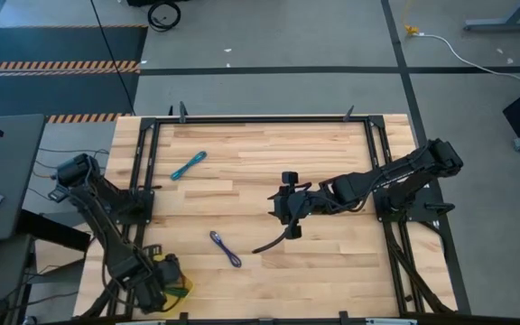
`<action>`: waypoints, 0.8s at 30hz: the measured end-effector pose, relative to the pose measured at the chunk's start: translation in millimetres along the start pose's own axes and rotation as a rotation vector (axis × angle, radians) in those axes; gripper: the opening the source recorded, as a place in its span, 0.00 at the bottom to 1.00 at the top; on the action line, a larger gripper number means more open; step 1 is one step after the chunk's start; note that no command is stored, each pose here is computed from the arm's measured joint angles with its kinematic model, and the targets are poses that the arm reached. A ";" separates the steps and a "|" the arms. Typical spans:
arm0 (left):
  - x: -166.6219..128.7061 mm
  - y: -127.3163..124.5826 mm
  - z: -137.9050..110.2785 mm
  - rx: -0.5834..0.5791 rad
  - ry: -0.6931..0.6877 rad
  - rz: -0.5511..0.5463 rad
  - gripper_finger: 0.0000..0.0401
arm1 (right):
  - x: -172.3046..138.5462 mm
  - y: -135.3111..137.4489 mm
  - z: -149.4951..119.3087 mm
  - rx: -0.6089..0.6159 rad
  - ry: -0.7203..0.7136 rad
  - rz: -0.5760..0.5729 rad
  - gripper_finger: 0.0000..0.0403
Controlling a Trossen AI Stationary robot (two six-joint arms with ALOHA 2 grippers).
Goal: Pick and place USB-C Cables
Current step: Put the black charger cable into the yellow bin
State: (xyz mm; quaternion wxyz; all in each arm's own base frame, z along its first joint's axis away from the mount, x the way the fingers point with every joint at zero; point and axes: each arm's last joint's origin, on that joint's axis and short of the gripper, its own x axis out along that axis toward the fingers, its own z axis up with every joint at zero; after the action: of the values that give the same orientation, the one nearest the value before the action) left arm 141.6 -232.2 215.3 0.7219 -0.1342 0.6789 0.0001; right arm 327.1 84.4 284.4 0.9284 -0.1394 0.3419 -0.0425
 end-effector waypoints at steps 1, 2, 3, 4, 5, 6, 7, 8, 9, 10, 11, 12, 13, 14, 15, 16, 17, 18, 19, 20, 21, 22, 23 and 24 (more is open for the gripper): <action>-0.1 1.0 2.6 0.001 -0.008 0.004 0.31 | 0.0 0.1 0.0 0.006 0.000 0.000 0.47; -0.1 2.1 4.7 0.006 -0.007 0.006 0.31 | 0.0 0.1 0.0 0.012 0.000 0.000 0.47; -0.2 2.9 6.6 0.013 -0.002 0.003 0.31 | 0.0 0.1 0.0 0.016 0.000 0.001 0.47; -0.3 3.3 8.0 0.013 0.003 0.000 0.31 | 0.0 0.1 -0.1 0.019 0.001 0.001 0.47; -0.3 3.8 8.8 0.013 0.011 -0.002 0.31 | 0.0 0.2 -0.3 0.019 0.003 0.002 0.47; -0.3 4.4 8.9 0.013 0.021 -0.001 0.31 | -0.1 0.2 -0.5 0.018 0.005 0.002 0.47; -0.4 5.0 8.9 0.011 0.031 0.002 0.31 | 0.0 0.2 -0.8 0.017 0.008 0.003 0.47; -0.4 5.8 8.4 0.010 0.040 0.008 0.31 | 0.1 0.3 -1.2 0.016 0.012 0.003 0.47; -0.4 7.1 7.7 0.009 0.050 0.020 0.31 | 0.1 0.3 -1.6 0.015 0.015 0.003 0.47; -0.5 8.6 7.1 0.005 0.057 0.035 0.31 | 0.1 0.3 -1.9 0.013 0.018 0.004 0.47; -0.6 10.1 6.8 0.003 0.063 0.050 0.31 | 0.1 0.3 -2.1 0.012 0.021 0.004 0.47; -0.8 11.9 7.4 -0.003 0.068 0.064 0.31 | 0.0 0.3 -2.2 0.012 0.021 0.004 0.47; -1.0 14.3 9.1 -0.013 0.072 0.079 0.31 | 0.1 0.3 -2.2 0.012 0.021 0.004 0.47; -1.3 17.1 11.7 -0.026 0.076 0.094 0.31 | 0.1 0.3 -2.2 0.012 0.021 0.004 0.47; -1.7 20.5 15.4 -0.032 0.078 0.110 0.31 | 0.1 0.3 -2.2 0.013 0.021 0.004 0.47; -2.2 24.4 20.2 -0.037 0.078 0.125 0.31 | 0.1 0.3 -2.2 0.015 0.021 0.003 0.47; -2.7 28.5 26.1 -0.035 0.079 0.133 0.31 | 0.1 0.2 -2.2 0.017 0.021 0.003 0.47; -3.2 32.7 32.6 -0.034 0.080 0.138 0.31 | 0.1 0.1 -2.2 0.020 0.021 0.003 0.47; -3.8 36.6 39.0 -0.032 0.082 0.135 0.31 | 0.1 0.1 -2.2 0.022 0.021 0.003 0.47; -4.9 40.5 46.1 -0.026 0.086 0.128 0.31 | 0.1 0.1 -2.2 0.023 0.021 0.003 0.47; -7.2 43.5 52.4 -0.022 0.089 0.120 0.31 | 0.1 0.1 -2.2 0.023 0.021 0.003 0.47; -10.7 45.0 59.0 -0.013 0.079 0.108 0.31 | 0.1 0.1 -2.2 0.023 0.021 0.003 0.47; -14.8 46.1 66.0 -0.001 0.066 0.093 0.31 | 0.1 0.1 -2.2 0.022 0.021 0.003 0.47; -19.1 47.3 72.7 0.018 0.048 0.083 0.31 | 0.1 0.1 -2.2 0.019 0.022 0.003 0.47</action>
State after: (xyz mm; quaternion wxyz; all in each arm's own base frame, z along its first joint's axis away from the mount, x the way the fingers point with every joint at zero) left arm 202.7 -169.1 228.0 0.7061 -0.0993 0.7008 0.0207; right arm 325.7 83.9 282.7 0.9260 -0.1296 0.3516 -0.0460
